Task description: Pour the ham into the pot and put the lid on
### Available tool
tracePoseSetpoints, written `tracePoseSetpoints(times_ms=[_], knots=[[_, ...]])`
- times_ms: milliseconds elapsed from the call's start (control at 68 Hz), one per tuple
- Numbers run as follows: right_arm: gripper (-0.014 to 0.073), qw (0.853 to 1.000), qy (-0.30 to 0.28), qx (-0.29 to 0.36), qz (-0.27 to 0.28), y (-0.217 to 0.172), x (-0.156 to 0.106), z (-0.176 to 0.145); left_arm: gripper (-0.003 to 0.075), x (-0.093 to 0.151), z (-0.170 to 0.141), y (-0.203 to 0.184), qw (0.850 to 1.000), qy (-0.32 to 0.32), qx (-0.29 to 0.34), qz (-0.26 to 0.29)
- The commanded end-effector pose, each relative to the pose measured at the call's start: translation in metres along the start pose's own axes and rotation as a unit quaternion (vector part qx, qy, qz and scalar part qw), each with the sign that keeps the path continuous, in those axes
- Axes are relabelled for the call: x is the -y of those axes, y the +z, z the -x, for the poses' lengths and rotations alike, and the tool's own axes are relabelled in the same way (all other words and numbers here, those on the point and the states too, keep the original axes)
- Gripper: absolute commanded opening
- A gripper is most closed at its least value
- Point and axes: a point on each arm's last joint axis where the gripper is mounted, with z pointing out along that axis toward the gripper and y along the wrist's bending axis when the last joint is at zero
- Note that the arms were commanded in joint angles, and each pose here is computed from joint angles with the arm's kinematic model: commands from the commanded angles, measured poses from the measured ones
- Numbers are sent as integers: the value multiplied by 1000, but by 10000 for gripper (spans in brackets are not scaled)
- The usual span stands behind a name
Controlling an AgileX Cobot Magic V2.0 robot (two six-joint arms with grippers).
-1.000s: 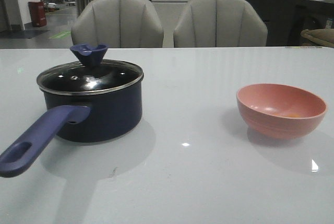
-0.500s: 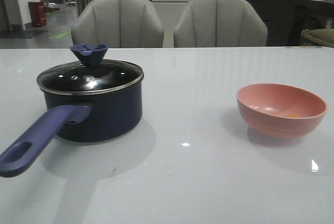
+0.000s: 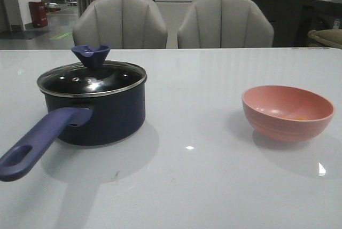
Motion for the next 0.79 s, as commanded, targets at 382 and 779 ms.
tracePoseSetpoints(times_ms=[382, 779], knots=[[149, 998, 0, 54, 6, -2, -1, 10, 608, 16, 30, 16, 997, 47, -35, -57], [149, 998, 0, 54, 6, -2, -1, 10, 659, 47, 85, 103, 985, 31, -145, -91]])
